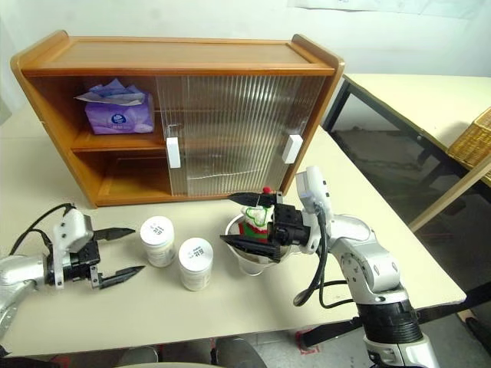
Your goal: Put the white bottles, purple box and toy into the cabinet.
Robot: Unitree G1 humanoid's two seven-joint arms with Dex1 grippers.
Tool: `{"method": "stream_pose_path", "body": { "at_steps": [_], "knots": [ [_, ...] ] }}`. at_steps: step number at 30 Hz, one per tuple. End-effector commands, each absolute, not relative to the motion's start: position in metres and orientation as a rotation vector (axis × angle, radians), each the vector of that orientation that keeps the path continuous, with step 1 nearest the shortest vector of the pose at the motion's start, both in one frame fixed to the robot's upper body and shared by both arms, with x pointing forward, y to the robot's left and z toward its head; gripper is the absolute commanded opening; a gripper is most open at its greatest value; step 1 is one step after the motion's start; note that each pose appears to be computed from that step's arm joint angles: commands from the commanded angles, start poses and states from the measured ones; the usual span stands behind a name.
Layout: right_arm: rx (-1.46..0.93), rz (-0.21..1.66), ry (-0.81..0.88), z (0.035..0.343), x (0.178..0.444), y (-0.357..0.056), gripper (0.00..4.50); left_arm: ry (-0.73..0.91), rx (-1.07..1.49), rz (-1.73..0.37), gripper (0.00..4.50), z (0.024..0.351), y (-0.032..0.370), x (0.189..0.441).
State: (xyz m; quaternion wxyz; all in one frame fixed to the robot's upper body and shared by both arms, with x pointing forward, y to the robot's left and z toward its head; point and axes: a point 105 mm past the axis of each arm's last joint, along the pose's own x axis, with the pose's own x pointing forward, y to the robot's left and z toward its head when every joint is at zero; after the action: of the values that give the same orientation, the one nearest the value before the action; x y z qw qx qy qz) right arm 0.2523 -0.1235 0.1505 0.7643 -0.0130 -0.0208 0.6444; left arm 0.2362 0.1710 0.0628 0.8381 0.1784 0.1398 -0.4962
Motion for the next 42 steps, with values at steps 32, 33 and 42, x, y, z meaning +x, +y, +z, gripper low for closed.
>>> {"method": "stream_pose_path", "body": {
  "at_steps": [32,33,42],
  "knots": [
    [-0.046,1.389,-0.063,0.159,0.259,-0.119,4.5,0.088,0.247,-0.375,3.15,0.096,0.202,0.338],
    [-0.047,1.39,-0.064,0.159,0.26,-0.118,4.5,0.091,0.259,-0.345,3.15,0.097,0.203,0.345],
    [-0.052,1.388,-0.069,0.16,0.258,-0.119,4.5,0.103,0.245,-0.266,3.15,0.096,0.182,0.383]
  ]
}}
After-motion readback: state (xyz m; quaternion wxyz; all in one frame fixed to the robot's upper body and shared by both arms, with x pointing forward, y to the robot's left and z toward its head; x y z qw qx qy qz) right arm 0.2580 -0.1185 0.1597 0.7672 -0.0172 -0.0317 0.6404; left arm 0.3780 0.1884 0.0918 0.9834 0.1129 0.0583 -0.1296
